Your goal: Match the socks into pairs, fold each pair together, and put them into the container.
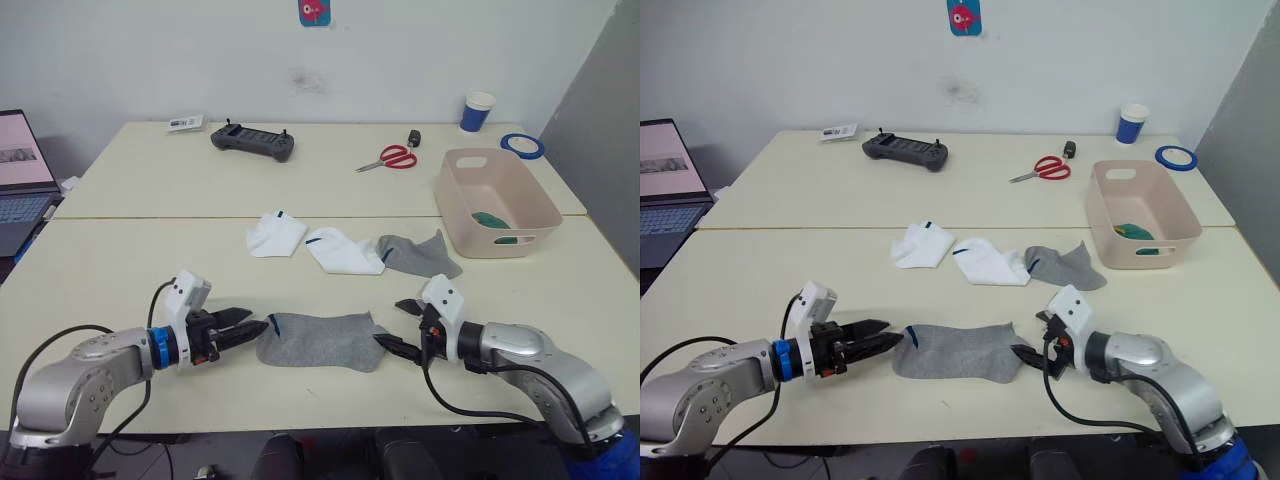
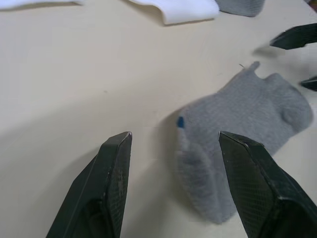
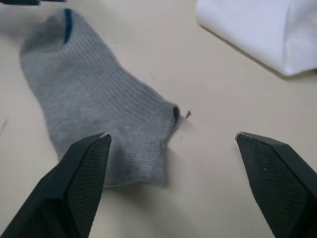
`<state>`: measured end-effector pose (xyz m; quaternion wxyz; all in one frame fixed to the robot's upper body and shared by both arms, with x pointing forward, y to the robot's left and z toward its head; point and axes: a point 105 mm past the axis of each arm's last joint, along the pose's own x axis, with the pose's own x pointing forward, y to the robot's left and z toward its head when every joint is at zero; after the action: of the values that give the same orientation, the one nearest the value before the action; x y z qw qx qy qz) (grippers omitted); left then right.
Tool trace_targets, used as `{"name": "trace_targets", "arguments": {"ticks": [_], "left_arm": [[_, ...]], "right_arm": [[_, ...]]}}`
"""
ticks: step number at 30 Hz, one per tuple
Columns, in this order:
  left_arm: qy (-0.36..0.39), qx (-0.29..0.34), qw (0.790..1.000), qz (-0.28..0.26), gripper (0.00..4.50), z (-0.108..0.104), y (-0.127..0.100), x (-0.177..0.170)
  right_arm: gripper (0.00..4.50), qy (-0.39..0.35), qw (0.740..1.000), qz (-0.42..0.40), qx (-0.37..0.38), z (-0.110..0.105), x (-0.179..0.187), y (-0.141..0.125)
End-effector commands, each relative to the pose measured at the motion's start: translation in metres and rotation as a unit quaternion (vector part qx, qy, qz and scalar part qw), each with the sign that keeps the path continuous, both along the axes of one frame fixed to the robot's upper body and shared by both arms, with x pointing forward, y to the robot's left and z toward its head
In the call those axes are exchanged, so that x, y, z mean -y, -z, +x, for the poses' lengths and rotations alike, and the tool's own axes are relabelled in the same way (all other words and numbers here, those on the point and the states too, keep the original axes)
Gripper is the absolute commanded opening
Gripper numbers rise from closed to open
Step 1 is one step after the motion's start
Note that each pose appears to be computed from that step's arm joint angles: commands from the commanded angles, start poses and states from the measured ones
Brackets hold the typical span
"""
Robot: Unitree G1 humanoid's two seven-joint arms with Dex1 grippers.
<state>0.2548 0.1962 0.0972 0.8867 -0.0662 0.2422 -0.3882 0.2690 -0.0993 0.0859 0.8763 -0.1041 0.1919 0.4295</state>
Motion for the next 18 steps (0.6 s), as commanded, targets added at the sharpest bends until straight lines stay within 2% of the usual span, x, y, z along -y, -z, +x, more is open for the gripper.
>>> {"name": "trace_targets", "arguments": {"ticks": [1,3,6,12,16,18], "left_arm": [[0.007,0.001,1.0,0.012,2.88,-0.004,0.004,0.008],[0.0,-0.006,1.0,0.02,2.71,-0.005,0.013,0.008],[-0.004,-0.013,1.0,0.024,2.06,-0.007,0.021,0.009],[-0.003,-0.014,1.0,0.028,0.1,-0.007,0.025,0.008],[0.008,-0.025,0.999,0.025,0.0,-0.016,0.023,0.008],[0.02,-0.037,0.999,0.022,0.0,-0.025,0.022,0.009]], "right_arm": [[4.34,-0.003,1.0,-0.02,0.022,0.002,-0.002,0.002],[4.34,-0.015,0.999,-0.026,0.019,-0.001,-0.005,0.006],[3.73,-0.04,0.999,-0.028,0.022,-0.008,-0.013,0.009],[1.58,-0.071,0.997,-0.032,0.018,-0.02,-0.015,0.012],[0.11,-0.096,0.995,-0.029,0.003,-0.031,-0.013,0.011],[0.05,-0.101,0.995,-0.027,-0.003,-0.036,-0.011,0.011]]}}
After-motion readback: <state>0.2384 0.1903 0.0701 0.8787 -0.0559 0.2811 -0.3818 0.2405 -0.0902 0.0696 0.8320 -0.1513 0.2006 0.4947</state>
